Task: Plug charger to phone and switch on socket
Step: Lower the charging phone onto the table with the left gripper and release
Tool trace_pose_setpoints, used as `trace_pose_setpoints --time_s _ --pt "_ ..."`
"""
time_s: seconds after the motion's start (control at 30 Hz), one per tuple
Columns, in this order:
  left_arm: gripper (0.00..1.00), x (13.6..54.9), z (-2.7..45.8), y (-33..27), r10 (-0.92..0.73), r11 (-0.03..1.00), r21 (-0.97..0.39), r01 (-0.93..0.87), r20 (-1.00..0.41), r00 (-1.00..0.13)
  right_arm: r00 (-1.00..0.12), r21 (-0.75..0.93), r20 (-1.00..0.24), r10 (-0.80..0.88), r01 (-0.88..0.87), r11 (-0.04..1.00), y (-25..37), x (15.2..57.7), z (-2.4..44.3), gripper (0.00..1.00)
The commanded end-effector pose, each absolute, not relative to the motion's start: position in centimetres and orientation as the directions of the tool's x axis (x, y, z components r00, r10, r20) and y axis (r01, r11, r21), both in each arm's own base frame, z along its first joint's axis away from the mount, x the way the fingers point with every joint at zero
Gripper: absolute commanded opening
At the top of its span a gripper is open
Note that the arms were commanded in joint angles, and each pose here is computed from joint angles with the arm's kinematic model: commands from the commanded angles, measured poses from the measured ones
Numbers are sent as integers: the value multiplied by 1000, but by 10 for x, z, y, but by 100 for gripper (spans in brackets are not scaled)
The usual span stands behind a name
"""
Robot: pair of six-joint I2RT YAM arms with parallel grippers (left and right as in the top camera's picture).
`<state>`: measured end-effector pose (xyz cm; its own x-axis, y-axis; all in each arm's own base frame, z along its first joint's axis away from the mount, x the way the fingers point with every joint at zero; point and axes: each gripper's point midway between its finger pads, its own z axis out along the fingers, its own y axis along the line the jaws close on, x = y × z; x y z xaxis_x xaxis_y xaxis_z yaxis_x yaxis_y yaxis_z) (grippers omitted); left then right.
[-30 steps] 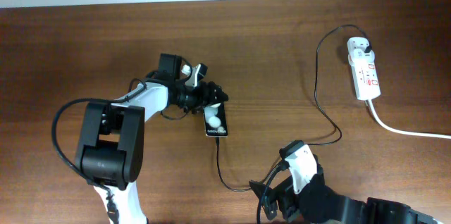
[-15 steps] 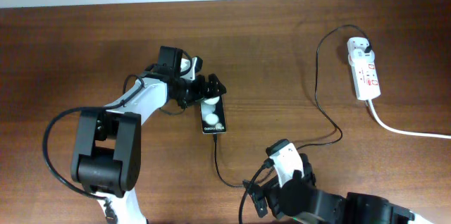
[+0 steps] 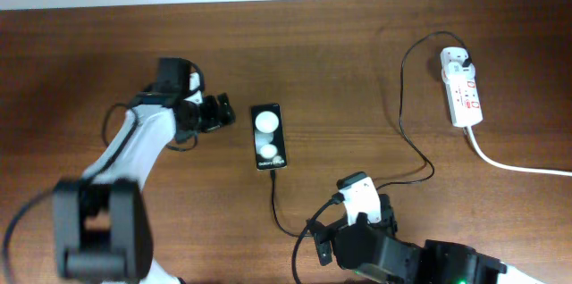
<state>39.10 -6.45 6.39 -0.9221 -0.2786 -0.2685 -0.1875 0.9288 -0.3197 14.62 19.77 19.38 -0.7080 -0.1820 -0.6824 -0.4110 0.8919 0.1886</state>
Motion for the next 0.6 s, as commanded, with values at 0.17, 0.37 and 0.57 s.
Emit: trace_pose_setpoints --time_s 0.17,0.37,0.57 --pt "99 299 238 -36 -181 974 -222 -54 -602 -778 -765 89 -579 -284 -405 910 217 148 150 99" --pt "99 197 278 -28 -142 981 -194 -8 -687 -713 -850 227 -527 -21 -165 960 218 150 144 99" --pt "99 145 269 -24 -140 981 -192 -15 -661 -737 -832 216 -554 3 -140 966 214 156 147 99"
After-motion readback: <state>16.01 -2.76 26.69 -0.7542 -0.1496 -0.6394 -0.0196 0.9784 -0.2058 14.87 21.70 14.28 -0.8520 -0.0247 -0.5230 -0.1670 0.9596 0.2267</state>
